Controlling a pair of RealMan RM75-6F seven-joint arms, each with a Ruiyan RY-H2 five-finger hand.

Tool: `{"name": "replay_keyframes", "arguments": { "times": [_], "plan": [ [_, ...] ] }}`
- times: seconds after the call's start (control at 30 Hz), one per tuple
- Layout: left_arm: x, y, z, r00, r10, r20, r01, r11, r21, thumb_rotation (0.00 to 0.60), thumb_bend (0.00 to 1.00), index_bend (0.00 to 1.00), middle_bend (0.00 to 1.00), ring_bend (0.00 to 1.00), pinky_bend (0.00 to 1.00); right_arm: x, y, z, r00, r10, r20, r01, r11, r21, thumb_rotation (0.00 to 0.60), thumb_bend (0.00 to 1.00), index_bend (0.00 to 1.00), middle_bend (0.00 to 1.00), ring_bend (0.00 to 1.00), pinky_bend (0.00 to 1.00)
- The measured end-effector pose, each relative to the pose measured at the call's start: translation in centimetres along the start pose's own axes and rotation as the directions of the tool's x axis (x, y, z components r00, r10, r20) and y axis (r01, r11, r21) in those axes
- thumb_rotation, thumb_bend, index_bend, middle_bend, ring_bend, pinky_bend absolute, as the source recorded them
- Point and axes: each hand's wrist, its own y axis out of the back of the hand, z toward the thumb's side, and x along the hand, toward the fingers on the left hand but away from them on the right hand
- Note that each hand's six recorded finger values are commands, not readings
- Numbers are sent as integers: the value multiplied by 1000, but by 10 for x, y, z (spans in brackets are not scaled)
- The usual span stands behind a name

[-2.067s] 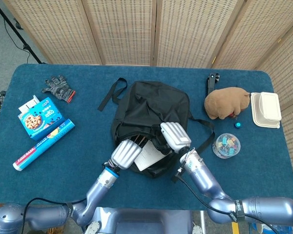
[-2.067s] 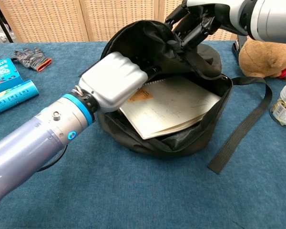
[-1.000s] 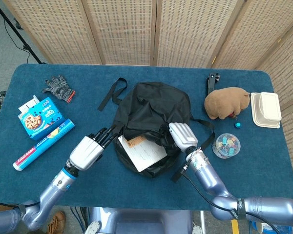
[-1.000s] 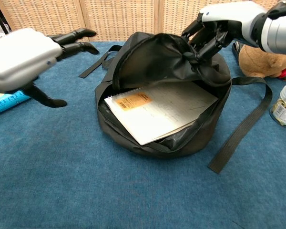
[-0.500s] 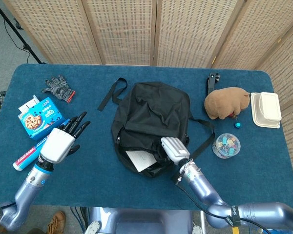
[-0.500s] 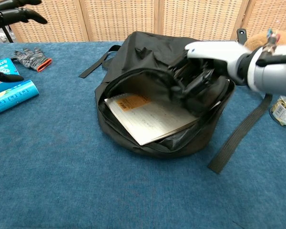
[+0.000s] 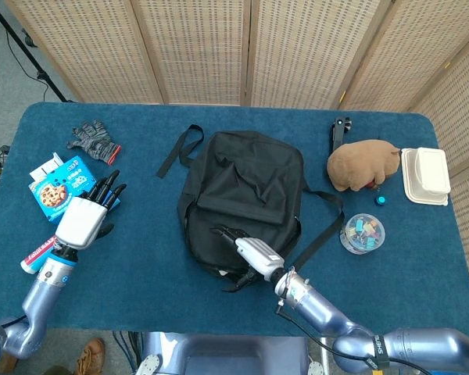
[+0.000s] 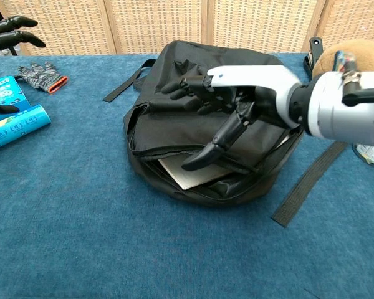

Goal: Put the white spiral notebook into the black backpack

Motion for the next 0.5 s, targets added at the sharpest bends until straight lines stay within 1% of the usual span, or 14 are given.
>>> {"name": "replay_keyframes", "arguments": {
  "times": [0.2, 0.27, 0.37, 0.43, 0.5],
  "plan": [
    [3, -3, -4, 1000, -1, -20, 1, 1000, -6, 600, 0, 194, 57, 153, 624, 13, 21, 0, 999, -35, -24, 35, 999, 0, 600, 0, 0, 0, 0, 0],
    [5, -2, -7, 999, 1, -32, -1, 1000, -12, 600, 0, 191, 54, 146, 585, 18, 30, 0, 999, -48, -24, 49, 999, 7, 600, 0, 0, 0, 0, 0],
    [7, -2, -11, 999, 2, -47, -2, 1000, -15, 600, 0, 184, 41, 127, 496, 26, 46, -2, 997, -74, -20, 74, 997, 24, 600, 0, 0, 0, 0, 0],
    [8, -1, -13, 998, 2, -55, -3, 1000, -20, 600, 0, 183, 36, 111, 411, 32, 58, -5, 995, -96, -11, 96, 994, 50, 600, 0, 0, 0, 0, 0],
    [7, 0, -15, 998, 3, -59, -4, 1000, -24, 600, 0, 180, 35, 101, 363, 38, 69, -9, 993, -115, -1, 115, 990, 77, 600, 0, 0, 0, 0, 0]
  ]
}}
